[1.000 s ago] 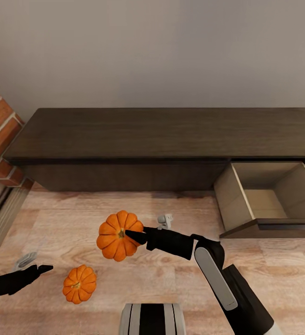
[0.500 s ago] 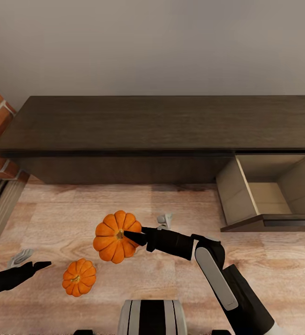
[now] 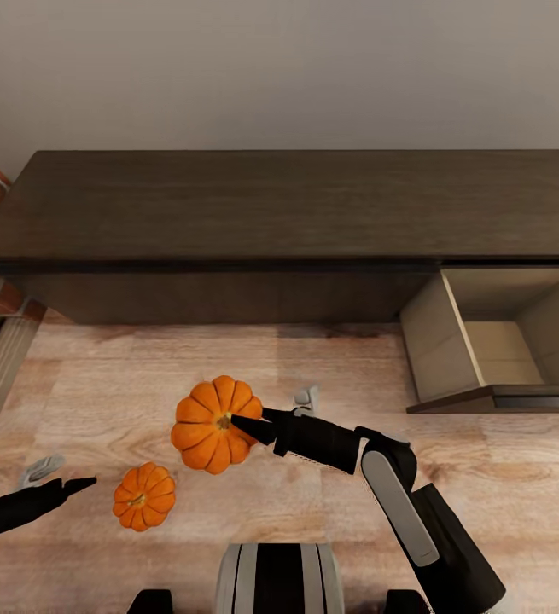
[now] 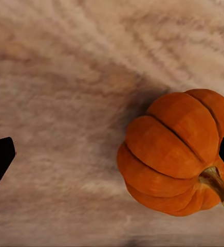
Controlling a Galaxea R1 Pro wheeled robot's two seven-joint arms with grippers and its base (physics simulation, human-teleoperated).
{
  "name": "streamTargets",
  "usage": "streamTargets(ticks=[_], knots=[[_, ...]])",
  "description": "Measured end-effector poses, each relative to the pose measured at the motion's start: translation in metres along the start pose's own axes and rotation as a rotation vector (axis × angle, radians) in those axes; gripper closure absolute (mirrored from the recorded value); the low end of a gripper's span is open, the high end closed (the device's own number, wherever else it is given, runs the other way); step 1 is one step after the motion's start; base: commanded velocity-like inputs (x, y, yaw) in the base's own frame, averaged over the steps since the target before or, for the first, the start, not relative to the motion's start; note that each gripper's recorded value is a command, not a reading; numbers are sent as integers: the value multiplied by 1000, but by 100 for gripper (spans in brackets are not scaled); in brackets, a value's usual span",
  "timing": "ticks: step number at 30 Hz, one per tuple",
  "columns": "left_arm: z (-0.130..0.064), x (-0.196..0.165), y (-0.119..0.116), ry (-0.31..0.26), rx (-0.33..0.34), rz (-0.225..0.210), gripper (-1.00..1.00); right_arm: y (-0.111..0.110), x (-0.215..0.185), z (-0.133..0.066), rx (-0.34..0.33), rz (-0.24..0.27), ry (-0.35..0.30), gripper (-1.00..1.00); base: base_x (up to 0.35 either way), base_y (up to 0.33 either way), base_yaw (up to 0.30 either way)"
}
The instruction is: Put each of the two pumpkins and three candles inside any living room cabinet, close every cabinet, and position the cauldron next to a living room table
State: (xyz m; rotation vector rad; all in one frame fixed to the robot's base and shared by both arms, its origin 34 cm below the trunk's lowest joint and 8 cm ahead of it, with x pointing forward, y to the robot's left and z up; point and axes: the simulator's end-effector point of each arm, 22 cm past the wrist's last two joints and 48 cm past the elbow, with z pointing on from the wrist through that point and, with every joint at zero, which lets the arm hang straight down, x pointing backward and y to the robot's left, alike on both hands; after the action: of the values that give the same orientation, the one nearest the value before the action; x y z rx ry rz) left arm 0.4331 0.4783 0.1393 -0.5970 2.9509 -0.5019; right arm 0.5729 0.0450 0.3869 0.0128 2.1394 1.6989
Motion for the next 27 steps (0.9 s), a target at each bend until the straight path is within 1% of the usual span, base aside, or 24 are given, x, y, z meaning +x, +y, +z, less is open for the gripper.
streamTargets(ticks=[4, 6, 8, 12, 14, 15, 16, 18, 20, 22, 27], knots=[[6, 6, 4, 14, -8, 1, -100, -17, -22, -14, 6, 59, -76, 100, 0, 0, 0], [8, 9, 6, 18, -11, 2, -100, -23, -28, -20, 8, 85, -105, 100, 0, 0, 0], [11, 9, 9, 12, -16, 9, -100, -30, -32, -24, 13, 101, -122, 100, 0, 0, 0], [16, 13, 12, 15, -17, 17, -100, -39, -29, -25, 18, 121, -124, 100, 0, 0, 0], [22, 23, 4, 43, 13, 33, -100, -43, -26, -24, 24, 127, -120, 100, 0, 0, 0], [24, 29, -5, 62, 46, 50, -100, -44, -26, -23, 26, 125, -119, 100, 0, 0, 0], [27, 36, -15, 79, 84, 74, -100, -44, -25, -23, 25, 126, -119, 100, 0, 0, 0], [30, 45, -34, 89, 159, 133, -100, -45, -24, -22, 30, 126, -116, 100, 0, 0, 0], [31, 50, -44, 89, 200, 169, -100, -46, -23, -22, 31, 128, -115, 100, 0, 0, 0], [31, 53, -48, 90, 219, 185, -100, -47, -23, -22, 33, 130, -114, 100, 0, 0, 0], [31, 53, -49, 84, 226, 194, -100, -47, -22, -22, 35, 130, -113, 100, 0, 0, 0]])
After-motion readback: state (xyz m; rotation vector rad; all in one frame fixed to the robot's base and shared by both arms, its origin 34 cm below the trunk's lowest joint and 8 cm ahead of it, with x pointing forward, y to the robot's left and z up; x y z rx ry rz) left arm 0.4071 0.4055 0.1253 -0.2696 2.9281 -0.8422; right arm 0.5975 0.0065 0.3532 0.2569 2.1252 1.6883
